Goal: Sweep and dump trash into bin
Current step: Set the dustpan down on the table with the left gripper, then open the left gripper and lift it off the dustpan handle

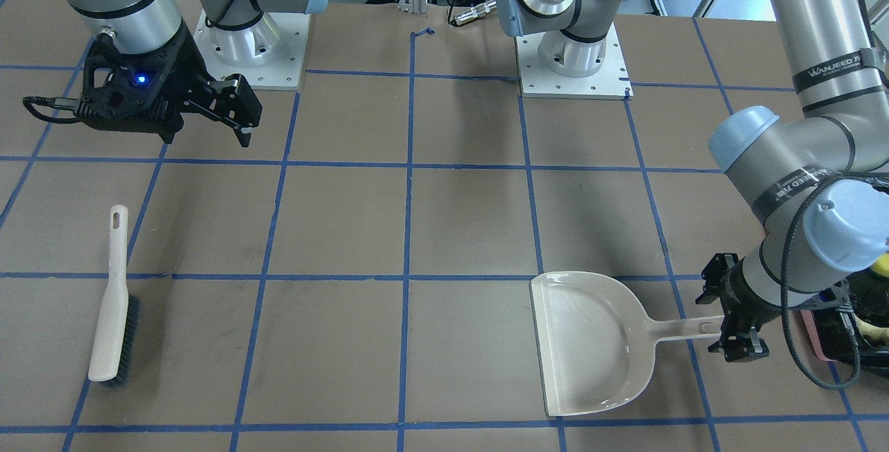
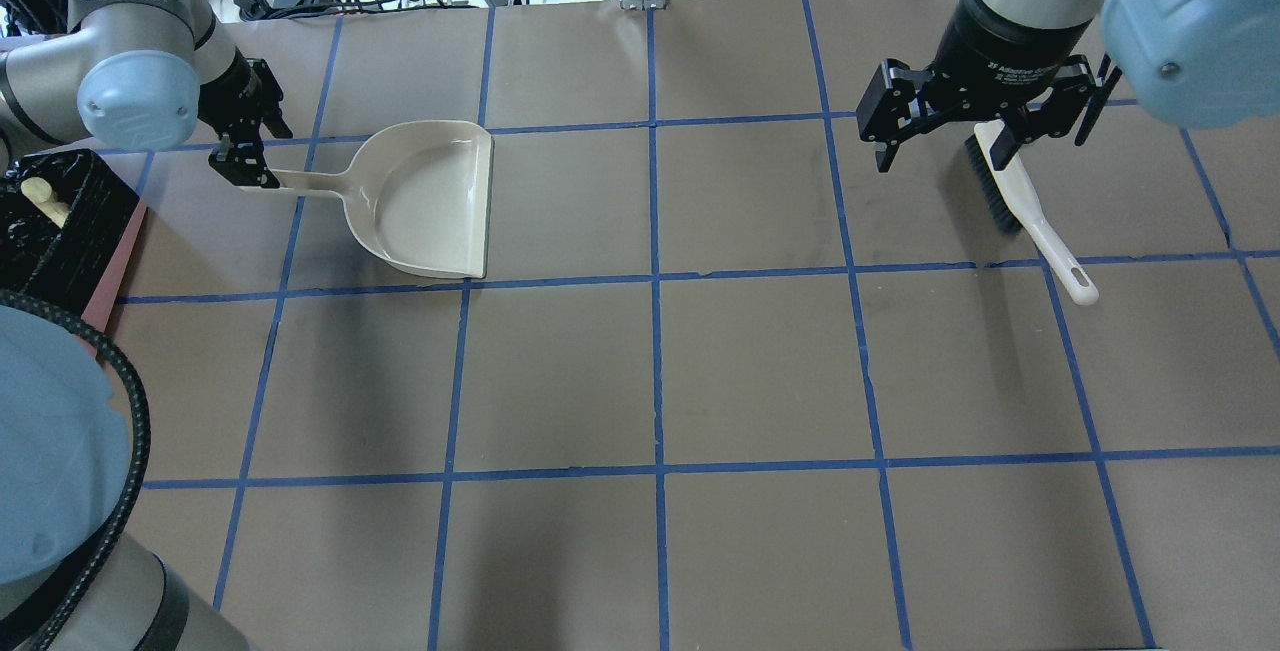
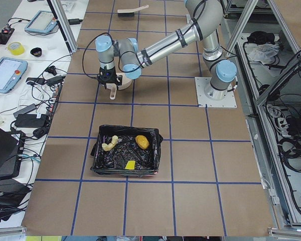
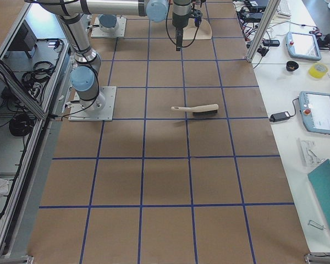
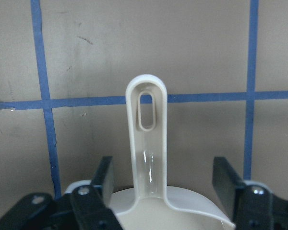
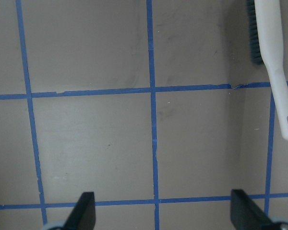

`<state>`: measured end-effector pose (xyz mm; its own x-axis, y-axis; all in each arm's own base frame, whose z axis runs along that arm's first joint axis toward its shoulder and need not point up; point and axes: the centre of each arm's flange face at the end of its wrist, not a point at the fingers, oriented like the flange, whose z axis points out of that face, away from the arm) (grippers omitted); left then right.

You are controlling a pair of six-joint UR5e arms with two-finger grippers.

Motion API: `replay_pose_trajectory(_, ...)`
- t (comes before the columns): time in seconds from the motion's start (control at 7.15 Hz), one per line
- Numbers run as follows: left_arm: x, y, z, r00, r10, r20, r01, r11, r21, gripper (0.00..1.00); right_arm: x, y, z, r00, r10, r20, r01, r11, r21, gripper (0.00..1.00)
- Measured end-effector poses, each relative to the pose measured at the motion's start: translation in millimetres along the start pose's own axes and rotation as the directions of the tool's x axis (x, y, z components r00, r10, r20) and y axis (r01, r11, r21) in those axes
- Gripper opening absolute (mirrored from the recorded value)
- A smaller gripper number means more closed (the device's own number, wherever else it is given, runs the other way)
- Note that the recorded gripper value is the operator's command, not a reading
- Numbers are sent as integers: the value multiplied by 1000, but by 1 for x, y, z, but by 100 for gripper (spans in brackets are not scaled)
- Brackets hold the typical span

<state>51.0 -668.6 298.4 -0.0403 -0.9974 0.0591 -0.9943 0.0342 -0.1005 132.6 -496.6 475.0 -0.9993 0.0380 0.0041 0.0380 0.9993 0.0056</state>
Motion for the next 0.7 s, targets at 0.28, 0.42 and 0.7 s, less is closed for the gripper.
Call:
replay_pose_trajectory(0.28,1,16,-40,996,65,-63,-63,998,23,100,0,0,0,1000,0,-1,0,1000,0,100)
replay_pose_trajectory(0.42,-2,23,-58,990,110,-88,-108,994,32,100,0,0,0,1000,1,-2,-1,1000,1,100)
replay_pose_trajectory(0.7,-14,50,-100,924,359,-129,-352,933,72,100,0,0,-1,1000,8,-1,-8,1000,4,100)
